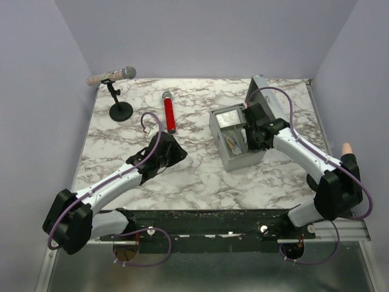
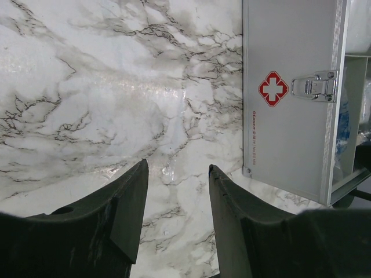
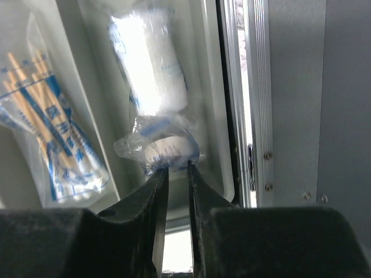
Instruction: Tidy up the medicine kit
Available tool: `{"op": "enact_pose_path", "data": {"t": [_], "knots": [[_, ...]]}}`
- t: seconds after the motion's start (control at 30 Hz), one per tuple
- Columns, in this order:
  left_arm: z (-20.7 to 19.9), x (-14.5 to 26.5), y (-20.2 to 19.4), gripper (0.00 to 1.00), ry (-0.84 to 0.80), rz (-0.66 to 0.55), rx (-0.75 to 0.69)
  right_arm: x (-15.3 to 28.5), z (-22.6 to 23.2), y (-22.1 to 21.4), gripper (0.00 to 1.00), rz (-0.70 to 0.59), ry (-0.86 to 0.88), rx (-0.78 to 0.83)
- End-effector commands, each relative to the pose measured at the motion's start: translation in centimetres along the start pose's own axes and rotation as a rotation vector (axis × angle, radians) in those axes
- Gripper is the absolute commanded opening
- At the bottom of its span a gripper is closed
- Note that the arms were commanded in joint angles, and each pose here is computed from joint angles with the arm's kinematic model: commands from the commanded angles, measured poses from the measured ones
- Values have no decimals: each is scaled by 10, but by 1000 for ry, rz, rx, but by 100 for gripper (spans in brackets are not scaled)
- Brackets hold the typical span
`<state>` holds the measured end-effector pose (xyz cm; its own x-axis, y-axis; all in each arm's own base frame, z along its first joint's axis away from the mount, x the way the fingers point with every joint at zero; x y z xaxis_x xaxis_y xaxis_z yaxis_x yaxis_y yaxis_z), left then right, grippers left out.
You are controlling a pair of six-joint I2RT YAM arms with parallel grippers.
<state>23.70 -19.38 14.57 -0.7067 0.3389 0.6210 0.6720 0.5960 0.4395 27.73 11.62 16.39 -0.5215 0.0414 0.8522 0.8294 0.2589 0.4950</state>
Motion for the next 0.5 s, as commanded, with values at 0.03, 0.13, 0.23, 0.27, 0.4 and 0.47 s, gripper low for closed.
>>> {"op": "enact_pose_path", "data": {"t": [0.03, 0.13, 0.23, 0.27, 0.4, 0.47], "knots": [[0, 4, 1, 55, -11, -1, 1, 1, -1, 25, 31, -79, -36, -43], [2, 5, 1, 55, -12, -3, -4, 23, 2, 31, 37, -161, 39, -52], [0, 4, 1, 55, -20, -8, -4, 55, 4, 42, 41, -240, 112, -59], [0, 3, 1, 55, -20, -4, -4, 66, 5, 46, 42, -262, 136, -60], [-3, 1, 1, 55, -19, 3, -8, 108, 0, 60, 44, -347, 188, -76], [-6, 2, 3, 55, -27, -1, -11, 128, -8, 69, 45, -433, 174, -97]]}}
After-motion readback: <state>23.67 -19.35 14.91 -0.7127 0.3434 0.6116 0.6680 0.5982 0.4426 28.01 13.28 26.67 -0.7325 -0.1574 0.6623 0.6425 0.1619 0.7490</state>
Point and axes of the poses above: each gripper's point midway between its finger pads, its own x axis back along the fingers, its own z axis along the line the jaws close on, y = z × x, the point moved 5 cm from there along x, back along the fingers, and after that the axes turned 6 degrees about x, right-handed, at the moved point
